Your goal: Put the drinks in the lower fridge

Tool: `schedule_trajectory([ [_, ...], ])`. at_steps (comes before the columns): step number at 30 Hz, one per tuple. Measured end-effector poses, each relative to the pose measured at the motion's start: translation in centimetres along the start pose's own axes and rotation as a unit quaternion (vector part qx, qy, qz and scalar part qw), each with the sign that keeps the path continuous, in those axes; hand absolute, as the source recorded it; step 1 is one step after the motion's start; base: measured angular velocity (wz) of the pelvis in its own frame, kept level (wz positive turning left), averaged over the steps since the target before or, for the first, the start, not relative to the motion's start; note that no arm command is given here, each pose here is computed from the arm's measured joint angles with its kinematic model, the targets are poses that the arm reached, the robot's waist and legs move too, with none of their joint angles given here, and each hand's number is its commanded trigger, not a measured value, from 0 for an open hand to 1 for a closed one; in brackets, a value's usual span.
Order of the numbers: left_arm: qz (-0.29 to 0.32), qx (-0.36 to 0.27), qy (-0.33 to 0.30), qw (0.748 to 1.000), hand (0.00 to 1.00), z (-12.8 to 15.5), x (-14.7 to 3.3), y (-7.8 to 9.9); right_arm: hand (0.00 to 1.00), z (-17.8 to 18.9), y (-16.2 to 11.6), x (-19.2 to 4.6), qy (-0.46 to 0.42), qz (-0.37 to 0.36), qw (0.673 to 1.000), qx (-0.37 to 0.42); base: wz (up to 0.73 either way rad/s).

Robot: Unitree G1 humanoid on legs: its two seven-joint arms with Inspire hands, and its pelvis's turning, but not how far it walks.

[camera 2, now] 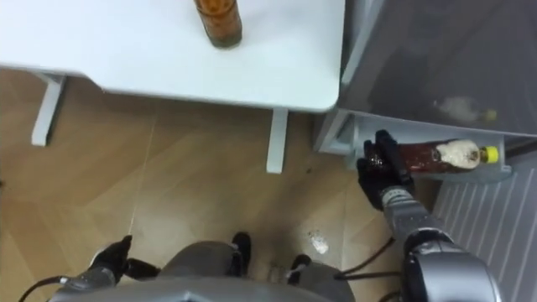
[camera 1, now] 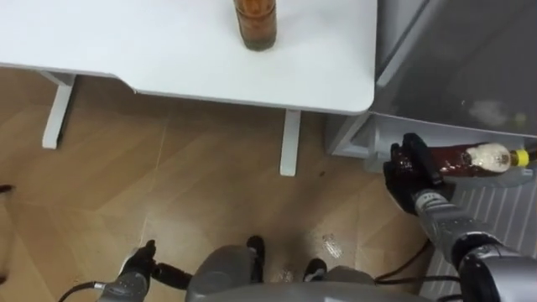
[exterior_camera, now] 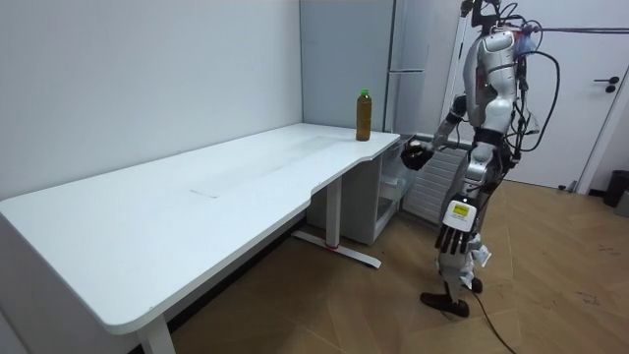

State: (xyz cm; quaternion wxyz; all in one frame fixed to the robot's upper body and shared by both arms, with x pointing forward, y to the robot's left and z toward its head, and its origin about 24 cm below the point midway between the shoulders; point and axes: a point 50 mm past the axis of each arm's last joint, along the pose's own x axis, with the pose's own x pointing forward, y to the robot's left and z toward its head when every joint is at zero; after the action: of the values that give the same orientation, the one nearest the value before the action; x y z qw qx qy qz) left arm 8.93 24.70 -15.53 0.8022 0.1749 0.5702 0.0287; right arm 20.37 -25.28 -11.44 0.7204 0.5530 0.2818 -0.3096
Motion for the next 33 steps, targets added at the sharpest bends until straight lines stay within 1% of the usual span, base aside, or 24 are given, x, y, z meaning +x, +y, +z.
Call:
schedule_trajectory([
  [7,0.010,0.003,-0.011,1.000,0.00,1.2,0.2,0.7,1.00,2.2,4.1,0.5,-0.020,0.032,0.999,-0.007,0.01],
  [12,0.009,0.012,-0.016,1.000,0.00,1.7,0.3,0.6,1.00,3.0,5.5,0.5,-0.027,0.047,0.998,-0.012,-0.08],
  [20,0.010,0.024,-0.006,1.000,0.00,1.5,0.3,0.8,1.00,3.9,7.3,0.5,-0.038,0.041,0.998,0.001,-0.05],
  [24,0.009,0.025,-0.001,1.000,0.00,1.4,0.3,0.8,1.00,4.2,7.6,0.5,-0.034,0.039,0.999,0.003,-0.05],
  [25,0.008,0.028,-0.001,1.000,0.00,1.4,0.3,0.7,0.00,4.2,7.9,0.5,-0.034,0.042,0.999,0.003,-0.07],
  [28,0.007,0.043,-0.006,0.999,0.00,1.7,0.4,0.8,0.00,4.3,8.4,0.5,-0.035,0.044,0.998,0.003,-0.02],
  [33,0.009,0.046,-0.011,0.999,0.00,2.0,0.4,1.0,0.00,4.7,9.4,0.5,-0.040,0.039,0.998,0.004,-0.03],
])
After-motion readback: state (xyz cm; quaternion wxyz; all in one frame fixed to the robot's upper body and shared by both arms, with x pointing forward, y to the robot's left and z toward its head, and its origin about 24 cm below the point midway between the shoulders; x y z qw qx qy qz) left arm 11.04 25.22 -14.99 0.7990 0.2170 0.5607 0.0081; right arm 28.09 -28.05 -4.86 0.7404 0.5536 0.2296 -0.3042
